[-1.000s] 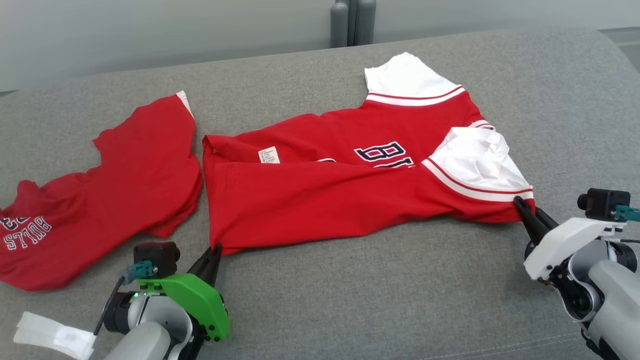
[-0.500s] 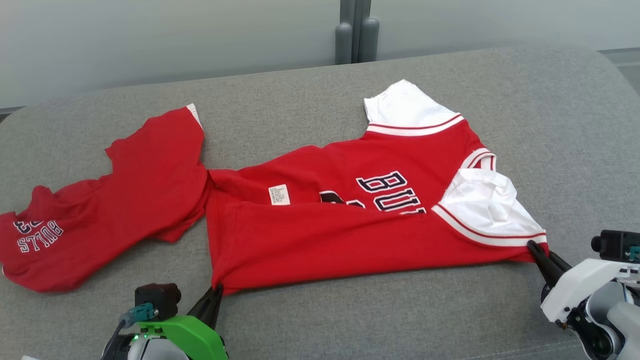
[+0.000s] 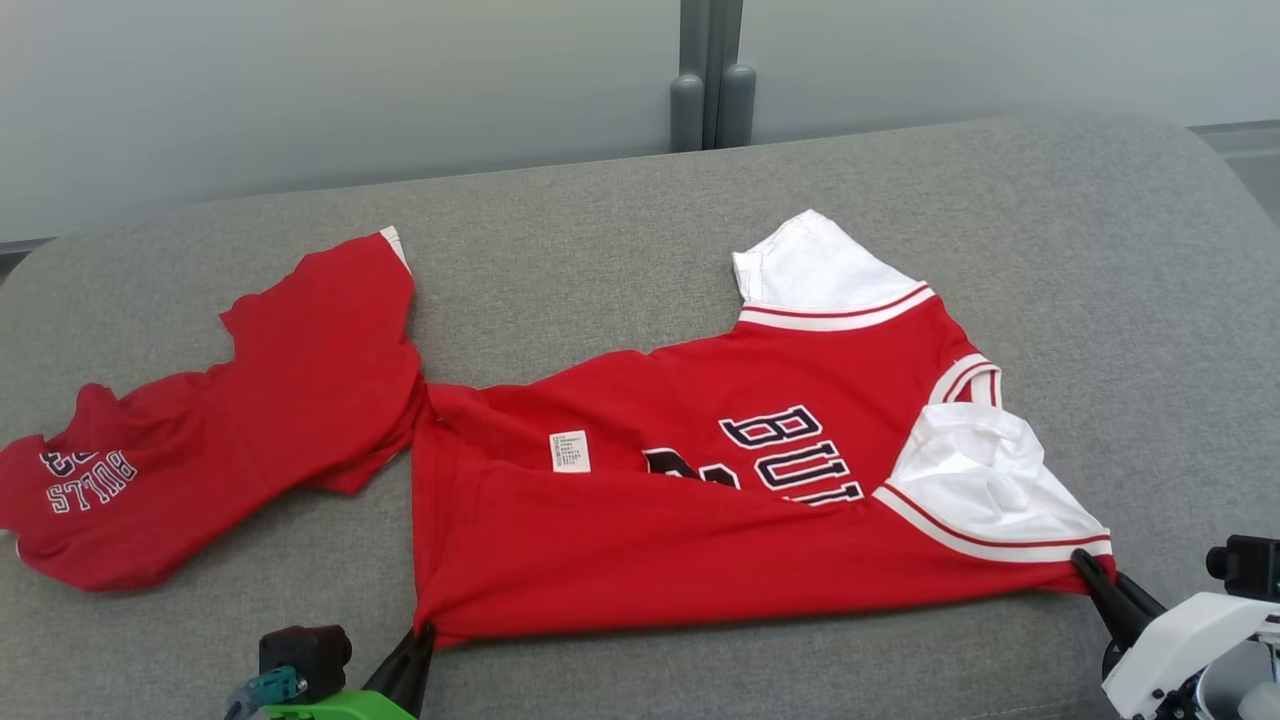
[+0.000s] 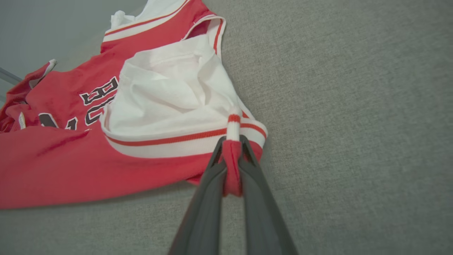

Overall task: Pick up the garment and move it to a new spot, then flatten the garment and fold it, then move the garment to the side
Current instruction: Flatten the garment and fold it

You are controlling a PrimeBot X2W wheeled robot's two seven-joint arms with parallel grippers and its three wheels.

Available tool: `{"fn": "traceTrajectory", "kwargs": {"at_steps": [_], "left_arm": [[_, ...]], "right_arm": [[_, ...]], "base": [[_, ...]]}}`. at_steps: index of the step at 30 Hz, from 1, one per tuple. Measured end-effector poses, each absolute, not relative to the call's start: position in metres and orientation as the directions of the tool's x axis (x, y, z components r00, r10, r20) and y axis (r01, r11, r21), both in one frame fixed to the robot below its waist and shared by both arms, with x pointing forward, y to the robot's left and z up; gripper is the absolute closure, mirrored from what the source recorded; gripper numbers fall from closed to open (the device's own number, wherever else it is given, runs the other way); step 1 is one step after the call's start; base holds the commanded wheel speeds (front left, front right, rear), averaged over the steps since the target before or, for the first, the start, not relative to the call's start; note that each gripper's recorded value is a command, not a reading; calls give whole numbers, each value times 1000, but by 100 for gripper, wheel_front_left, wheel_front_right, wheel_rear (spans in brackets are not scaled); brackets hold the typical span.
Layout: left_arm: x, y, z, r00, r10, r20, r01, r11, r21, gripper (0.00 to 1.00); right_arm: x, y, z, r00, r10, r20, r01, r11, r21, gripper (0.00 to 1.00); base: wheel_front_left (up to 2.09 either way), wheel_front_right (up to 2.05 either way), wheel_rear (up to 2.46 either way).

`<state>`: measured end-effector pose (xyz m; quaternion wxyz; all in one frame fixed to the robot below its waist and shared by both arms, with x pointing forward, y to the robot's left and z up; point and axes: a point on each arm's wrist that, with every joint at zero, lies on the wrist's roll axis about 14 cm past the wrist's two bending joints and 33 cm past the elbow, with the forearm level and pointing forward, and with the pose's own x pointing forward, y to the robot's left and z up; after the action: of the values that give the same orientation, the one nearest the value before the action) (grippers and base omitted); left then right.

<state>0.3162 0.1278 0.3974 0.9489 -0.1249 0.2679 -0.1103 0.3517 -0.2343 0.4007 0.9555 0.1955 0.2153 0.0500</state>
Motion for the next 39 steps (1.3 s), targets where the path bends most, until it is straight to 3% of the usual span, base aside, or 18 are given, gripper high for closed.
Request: {"fn": "traceTrajectory", "kwargs": {"at_steps": [14, 15, 17, 19, 20, 21, 22, 39], "left_arm": [[315, 126, 391, 813, -279, -511, 136, 945, -299, 100], [315, 126, 391, 813, -279, -511, 136, 944, -299, 100], [314, 126, 390, 808, -281, -518, 134, 943, -304, 100], [313, 125, 388, 800, -284, -528, 132, 943, -306, 100], [312, 125, 388, 798, -284, -531, 132, 943, -306, 73], [312, 125, 388, 799, -284, -531, 130, 942, -308, 21], [312, 125, 388, 799, -283, -531, 129, 942, -309, 0], [315, 124, 396, 815, -277, -509, 129, 943, -307, 0]], "right_arm": [[352, -232, 403, 908, 178, -380, -8, 913, 408, 100], [352, -231, 404, 909, 178, -377, -7, 910, 414, 70], [352, -228, 406, 913, 180, -365, -8, 904, 427, 0], [354, -226, 409, 914, 186, -361, -11, 901, 435, 0], [354, -225, 409, 914, 187, -359, -12, 900, 436, 0], [354, -225, 410, 915, 187, -358, -12, 900, 437, 0], [353, -225, 410, 914, 188, -361, -12, 900, 436, 0], [352, -225, 421, 923, 180, -341, -19, 904, 427, 0]], "base": [[0, 0, 0], [0, 0, 0], [0, 0, 0], [0, 0, 0], [0, 0, 0], [0, 0, 0], [0, 0, 0], [0, 0, 0]]}}
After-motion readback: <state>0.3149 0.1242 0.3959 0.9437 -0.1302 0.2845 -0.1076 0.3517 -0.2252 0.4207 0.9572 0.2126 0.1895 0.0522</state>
